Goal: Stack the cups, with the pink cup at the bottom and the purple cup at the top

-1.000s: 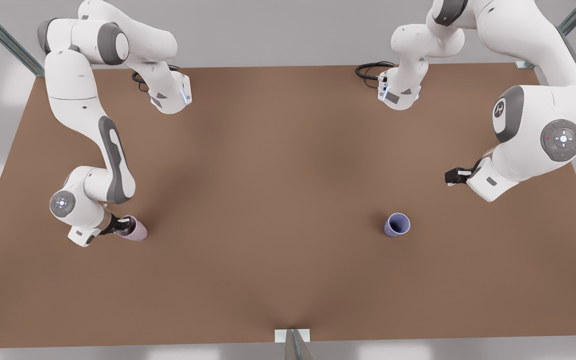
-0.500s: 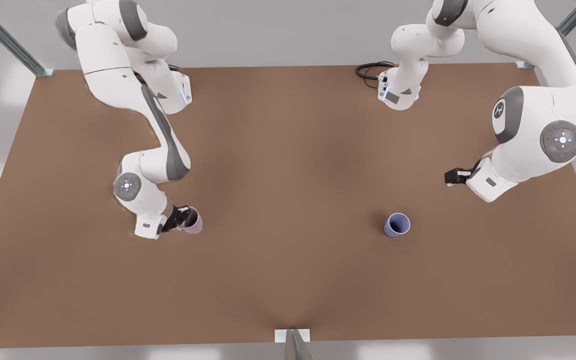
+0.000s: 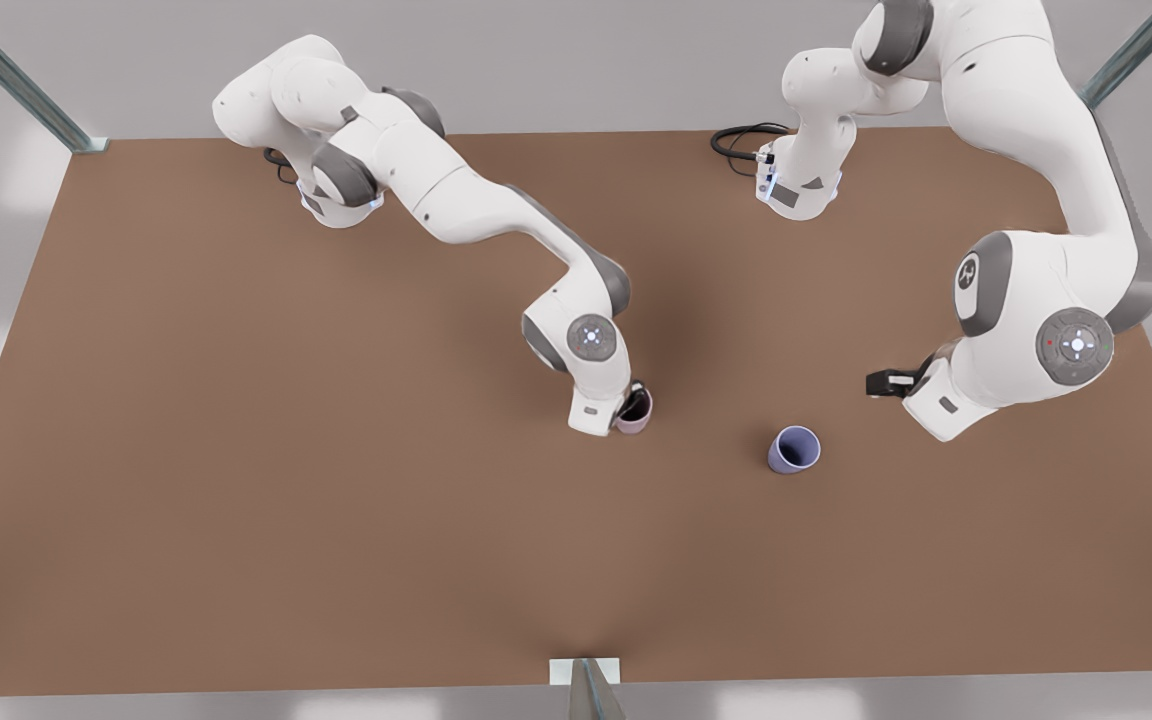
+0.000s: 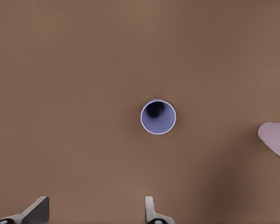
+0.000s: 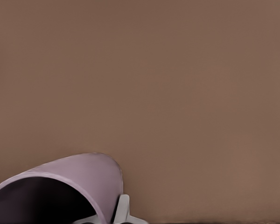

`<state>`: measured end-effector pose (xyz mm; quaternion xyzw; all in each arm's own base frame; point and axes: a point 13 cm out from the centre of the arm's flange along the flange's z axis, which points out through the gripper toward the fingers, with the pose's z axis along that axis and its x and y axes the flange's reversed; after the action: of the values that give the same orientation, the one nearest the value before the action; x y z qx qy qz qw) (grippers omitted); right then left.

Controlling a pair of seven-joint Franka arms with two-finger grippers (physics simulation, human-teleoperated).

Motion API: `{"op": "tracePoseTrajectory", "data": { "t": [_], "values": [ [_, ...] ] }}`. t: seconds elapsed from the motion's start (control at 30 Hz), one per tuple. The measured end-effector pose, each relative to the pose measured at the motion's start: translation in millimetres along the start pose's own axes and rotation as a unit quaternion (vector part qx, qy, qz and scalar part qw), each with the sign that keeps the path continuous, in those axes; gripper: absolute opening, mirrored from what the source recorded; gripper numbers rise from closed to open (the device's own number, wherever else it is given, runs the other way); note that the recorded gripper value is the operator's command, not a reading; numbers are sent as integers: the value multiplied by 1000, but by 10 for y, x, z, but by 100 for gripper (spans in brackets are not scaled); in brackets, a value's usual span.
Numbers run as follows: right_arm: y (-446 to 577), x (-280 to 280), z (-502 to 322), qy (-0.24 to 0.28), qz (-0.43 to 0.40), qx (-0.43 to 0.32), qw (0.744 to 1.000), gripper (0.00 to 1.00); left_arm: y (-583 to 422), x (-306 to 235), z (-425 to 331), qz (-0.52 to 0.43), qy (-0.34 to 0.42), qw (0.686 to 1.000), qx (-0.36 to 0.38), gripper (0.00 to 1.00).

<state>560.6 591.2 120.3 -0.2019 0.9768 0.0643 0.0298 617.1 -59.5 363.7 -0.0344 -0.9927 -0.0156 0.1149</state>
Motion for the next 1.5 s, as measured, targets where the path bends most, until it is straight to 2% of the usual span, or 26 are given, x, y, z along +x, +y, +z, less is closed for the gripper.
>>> {"op": "tracePoseTrajectory", "data": {
  "t": [0.03, 0.13, 0.27, 0.6, 0.67, 0.7, 0.77, 0.8, 0.93, 1.03, 1.13, 1.2, 1.33, 1.43, 1.5],
  "values": [
    [-31, 6, 20, 2, 18, 4, 1000, 36, -59, -56, 207, 3, 6, 1000, 5, 100],
    [-93, 30, 104, 8, 65, 11, 998, 36, -331, -348, 759, 17, 7, 1000, 15, 100],
    [-141, 40, 148, 11, 118, 14, 993, 43, -503, -476, 1331, 22, -1, 999, 24, 100],
    [-130, -34, -333, 2, 220, -2, 976, 50, -513, -611, 1822, 14, -32, 999, 33, 100],
    [-128, -85, -658, -4, 239, -14, 971, 53, -491, -615, 1887, 13, -33, 999, 33, 100],
    [-221, -107, -903, -6, 255, -21, 967, 60, -482, -624, 1912, 12, -34, 999, 33, 100],
    [-917, -232, -1737, -21, 306, -35, 951, 91, -467, -589, 2036, 11, -28, 999, 32, 100],
    [-1490, -158, -2135, -22, 337, -34, 941, 100, -460, -576, 2088, 11, -27, 999, 32, 100],
    [-3954, 552, -3359, -28, 448, 2, 893, 100, -422, -557, 2213, 9, -24, 999, 32, 100],
    [-5038, 1162, -3912, -26, 472, 36, 880, 100, -379, -570, 2305, 6, -21, 999, 33, 100],
    [-5314, 1358, -4065, -8, 447, 59, 893, 100, -350, -581, 2383, 4, -18, 999, 32, 75],
    [-5358, 1432, -4103, 4, 424, 69, 903, 100, -346, -587, 2449, 4, -16, 999, 32, 70],
    [-5384, 1500, -4274, 10, 384, 73, 920, 100, -349, -605, 2572, 4, -13, 999, 32, 68],
    [-5346, 1509, -4302, 17, 353, 74, 932, 100, -357, -627, 2613, 4, -14, 999, 33, 38],
    [-5357, 1534, -4305, 22, 339, 75, 938, 100, -358, -639, 2627, 4, -16, 999, 33, 31]
  ]
}}
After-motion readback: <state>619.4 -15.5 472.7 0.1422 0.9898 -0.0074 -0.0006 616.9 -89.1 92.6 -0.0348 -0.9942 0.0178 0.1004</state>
